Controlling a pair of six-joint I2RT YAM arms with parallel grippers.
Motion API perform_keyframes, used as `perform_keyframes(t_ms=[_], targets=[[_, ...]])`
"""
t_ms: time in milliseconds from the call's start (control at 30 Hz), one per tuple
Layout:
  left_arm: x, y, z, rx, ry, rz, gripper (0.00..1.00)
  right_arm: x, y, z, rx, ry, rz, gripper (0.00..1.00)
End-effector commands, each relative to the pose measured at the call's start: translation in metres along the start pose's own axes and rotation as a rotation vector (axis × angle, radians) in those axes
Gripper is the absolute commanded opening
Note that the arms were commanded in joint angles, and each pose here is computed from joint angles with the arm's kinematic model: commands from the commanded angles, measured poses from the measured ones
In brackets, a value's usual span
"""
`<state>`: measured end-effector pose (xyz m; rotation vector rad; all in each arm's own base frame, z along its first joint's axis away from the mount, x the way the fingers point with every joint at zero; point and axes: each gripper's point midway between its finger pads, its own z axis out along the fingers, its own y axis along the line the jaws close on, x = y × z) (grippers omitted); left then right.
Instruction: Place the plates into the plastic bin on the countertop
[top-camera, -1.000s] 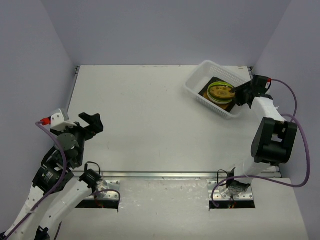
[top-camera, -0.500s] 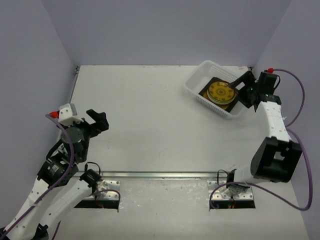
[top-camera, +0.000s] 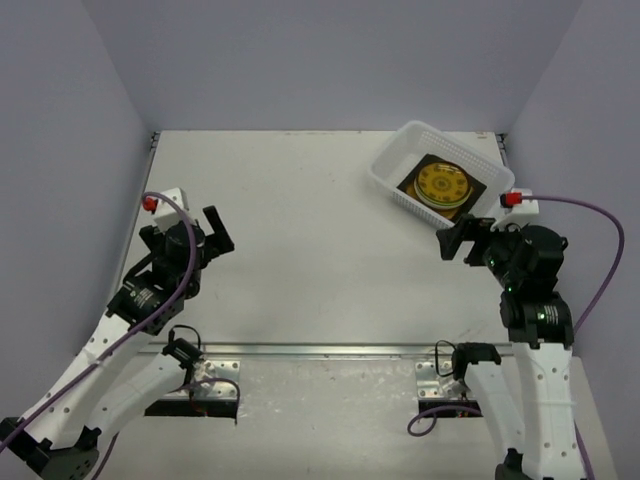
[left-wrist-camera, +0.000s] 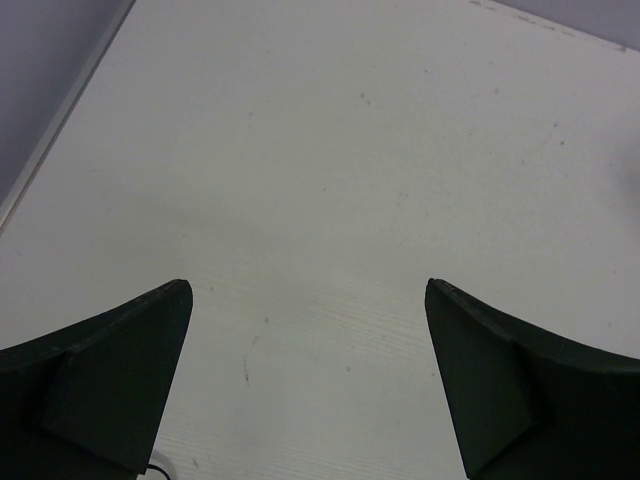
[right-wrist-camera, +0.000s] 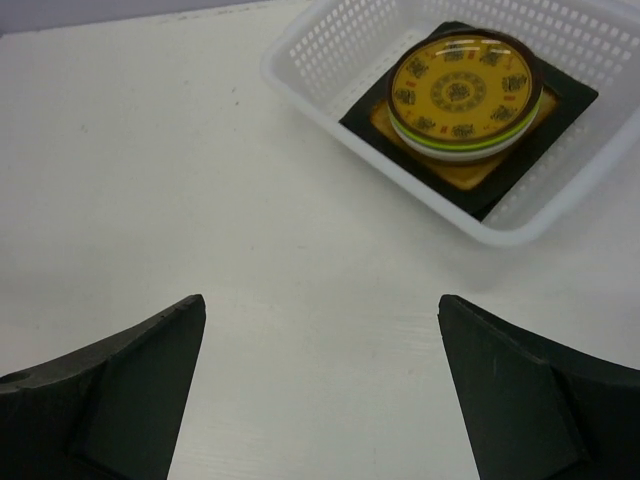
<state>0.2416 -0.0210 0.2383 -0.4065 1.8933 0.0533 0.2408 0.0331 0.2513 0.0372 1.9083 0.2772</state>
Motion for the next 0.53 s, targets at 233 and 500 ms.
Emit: perform_keyframes(t_ms=[233, 500], targets=[[0.002, 0.009, -0.007, 0.082, -0.149, -0.091, 1.00, 0.037, 0.005, -0.024, -0.034, -0.001, -0.050, 0.99], [0.005, 0.000, -0.008, 0.141, -0.142, -0.088, 1.00, 0.046, 0.014, -0.021, -0.097, 0.011, -0.051, 0.99]])
